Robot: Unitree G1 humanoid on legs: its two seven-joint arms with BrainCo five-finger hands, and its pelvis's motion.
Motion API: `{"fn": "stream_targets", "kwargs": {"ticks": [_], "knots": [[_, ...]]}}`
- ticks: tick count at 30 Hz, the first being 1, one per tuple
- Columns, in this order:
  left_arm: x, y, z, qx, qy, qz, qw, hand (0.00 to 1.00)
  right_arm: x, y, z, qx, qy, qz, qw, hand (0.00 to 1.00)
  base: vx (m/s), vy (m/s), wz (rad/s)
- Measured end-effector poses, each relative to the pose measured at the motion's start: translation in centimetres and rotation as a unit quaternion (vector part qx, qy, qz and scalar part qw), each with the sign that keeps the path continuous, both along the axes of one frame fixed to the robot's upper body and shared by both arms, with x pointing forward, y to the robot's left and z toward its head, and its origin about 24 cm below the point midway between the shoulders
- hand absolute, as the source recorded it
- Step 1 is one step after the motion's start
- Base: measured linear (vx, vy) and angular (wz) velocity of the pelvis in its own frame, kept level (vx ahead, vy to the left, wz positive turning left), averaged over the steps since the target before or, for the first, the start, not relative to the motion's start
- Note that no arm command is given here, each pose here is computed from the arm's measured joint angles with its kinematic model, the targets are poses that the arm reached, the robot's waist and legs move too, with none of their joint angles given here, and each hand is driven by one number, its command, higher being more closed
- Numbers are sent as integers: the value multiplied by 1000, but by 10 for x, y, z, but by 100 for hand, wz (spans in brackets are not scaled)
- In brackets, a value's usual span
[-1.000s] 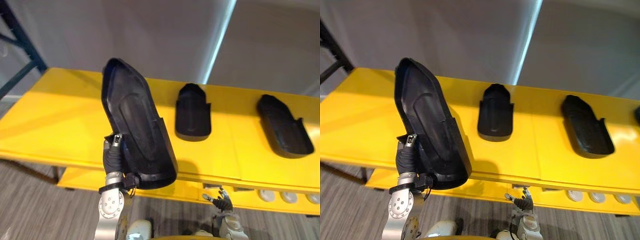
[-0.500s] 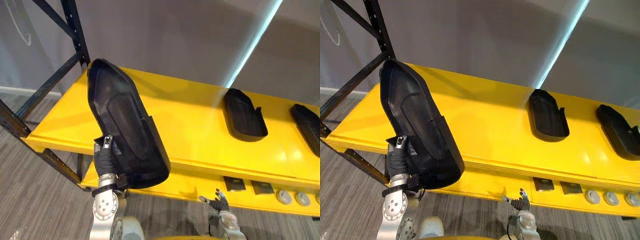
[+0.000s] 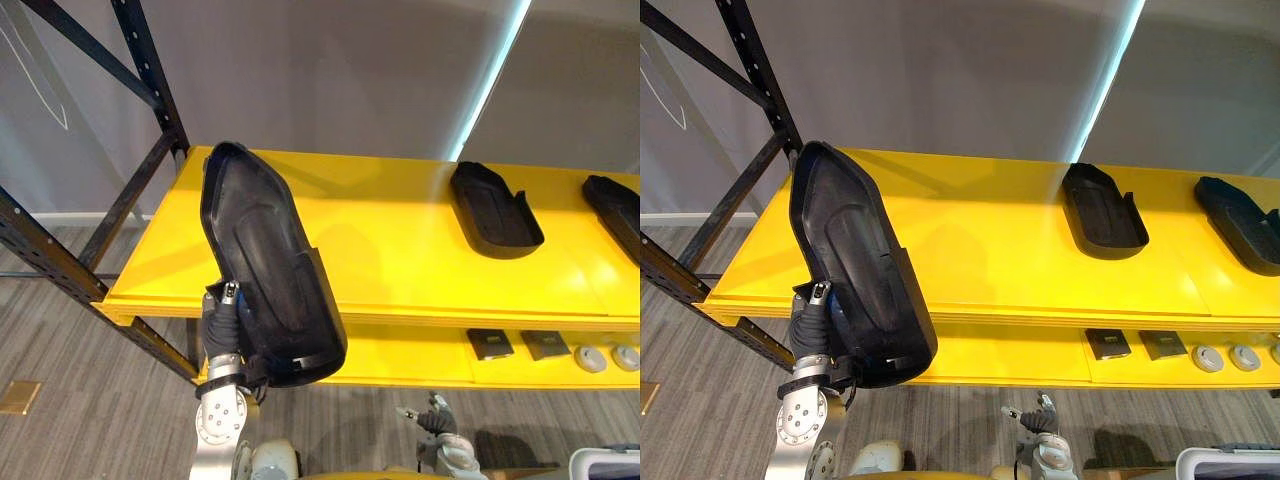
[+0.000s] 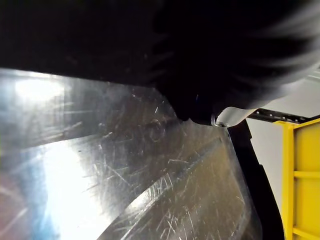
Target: Walk over and take plastic housings, then place them on the shelf
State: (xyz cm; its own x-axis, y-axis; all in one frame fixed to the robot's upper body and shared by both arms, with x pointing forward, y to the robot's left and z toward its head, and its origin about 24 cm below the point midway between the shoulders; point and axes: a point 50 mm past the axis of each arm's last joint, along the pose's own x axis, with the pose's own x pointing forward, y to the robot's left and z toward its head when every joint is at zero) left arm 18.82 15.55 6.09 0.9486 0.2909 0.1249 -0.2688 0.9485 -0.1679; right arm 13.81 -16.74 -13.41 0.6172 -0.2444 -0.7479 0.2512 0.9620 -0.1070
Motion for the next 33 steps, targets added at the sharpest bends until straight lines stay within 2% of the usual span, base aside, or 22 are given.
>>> {"fn": "stream_targets", "kwargs": {"ticks": [8,14,18,25,33], "knots": [[1,-6,-6,5,16,-17,1000,100,-10,0,-4,0,16,4,1000,0,-10,-3,-21],[4,0,-17,61,58,-10,996,100,-24,-1,-11,-3,43,9,999,0,-75,-14,-12],[32,14,-3,128,36,14,991,100,-27,1,-12,-2,48,28,998,0,-63,-9,-16],[78,31,23,195,5,50,979,100,-34,1,-14,2,57,39,998,0,-2,1,-8],[108,50,31,221,29,86,971,100,-34,2,-14,3,57,40,998,0,25,-8,-11]]}}
